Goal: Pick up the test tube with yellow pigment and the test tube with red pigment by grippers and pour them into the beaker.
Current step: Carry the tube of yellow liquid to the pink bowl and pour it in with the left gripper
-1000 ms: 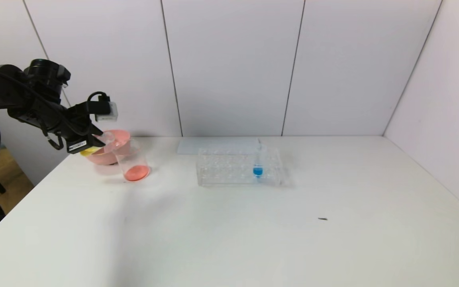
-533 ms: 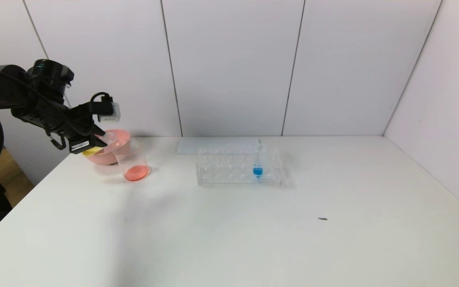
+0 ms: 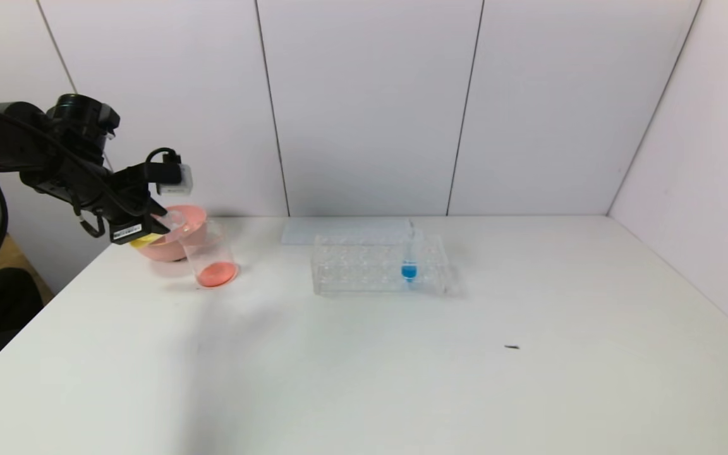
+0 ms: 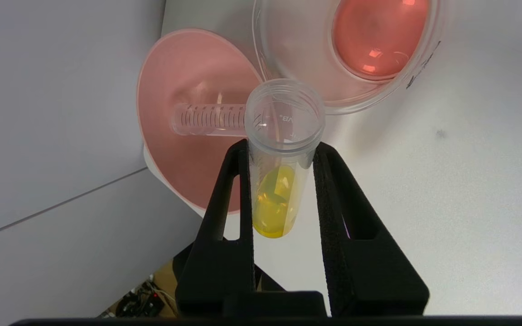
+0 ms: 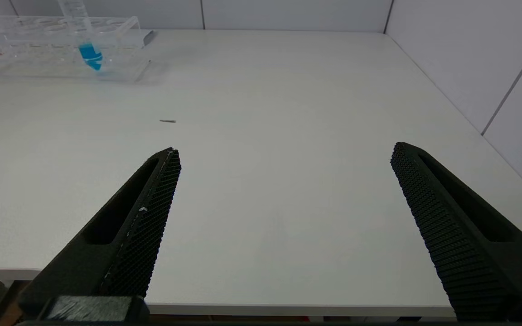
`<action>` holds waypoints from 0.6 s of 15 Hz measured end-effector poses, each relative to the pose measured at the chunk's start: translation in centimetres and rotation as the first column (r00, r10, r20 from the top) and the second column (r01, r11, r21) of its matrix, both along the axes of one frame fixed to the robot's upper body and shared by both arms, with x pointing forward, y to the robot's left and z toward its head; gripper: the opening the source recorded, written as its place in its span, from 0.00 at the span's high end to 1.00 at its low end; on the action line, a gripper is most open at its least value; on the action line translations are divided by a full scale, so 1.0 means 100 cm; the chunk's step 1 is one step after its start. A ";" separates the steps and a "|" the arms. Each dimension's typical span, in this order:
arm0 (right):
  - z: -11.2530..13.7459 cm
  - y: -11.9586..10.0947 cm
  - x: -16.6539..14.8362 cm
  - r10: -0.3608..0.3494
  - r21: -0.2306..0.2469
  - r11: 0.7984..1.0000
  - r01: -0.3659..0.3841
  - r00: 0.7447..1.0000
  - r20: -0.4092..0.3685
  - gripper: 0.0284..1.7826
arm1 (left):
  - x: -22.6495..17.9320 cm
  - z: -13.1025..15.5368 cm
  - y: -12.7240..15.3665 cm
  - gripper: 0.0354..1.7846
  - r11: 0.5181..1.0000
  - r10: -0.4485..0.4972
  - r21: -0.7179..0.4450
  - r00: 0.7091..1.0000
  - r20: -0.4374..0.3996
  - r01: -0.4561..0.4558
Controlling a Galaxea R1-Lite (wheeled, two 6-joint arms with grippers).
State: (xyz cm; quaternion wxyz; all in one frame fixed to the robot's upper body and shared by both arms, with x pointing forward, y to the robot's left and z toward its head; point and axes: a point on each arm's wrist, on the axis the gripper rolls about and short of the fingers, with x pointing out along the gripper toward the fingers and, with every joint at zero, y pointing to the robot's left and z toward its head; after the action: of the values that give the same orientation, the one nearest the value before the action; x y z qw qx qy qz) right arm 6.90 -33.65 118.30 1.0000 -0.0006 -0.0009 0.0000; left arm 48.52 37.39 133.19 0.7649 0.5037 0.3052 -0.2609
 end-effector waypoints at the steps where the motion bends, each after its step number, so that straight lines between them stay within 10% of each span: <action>1: 0.000 0.000 0.000 0.000 0.000 1.000 0.000 1.000 0.000 0.05 | 0.000 0.000 0.000 0.77 1.000 0.003 0.012 1.000 -0.001 -0.003; 9: 0.000 0.000 0.000 0.000 0.000 1.000 0.000 1.000 0.000 0.05 | 0.000 0.001 -0.009 0.77 0.998 -0.008 0.070 0.999 -0.034 0.010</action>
State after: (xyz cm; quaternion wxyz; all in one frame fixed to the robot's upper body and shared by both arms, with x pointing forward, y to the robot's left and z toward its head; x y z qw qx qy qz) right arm 6.90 -33.65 118.30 1.0000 -0.0006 -0.0009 -0.0002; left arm 48.53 36.50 133.31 0.7403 0.5270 0.3248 -0.2620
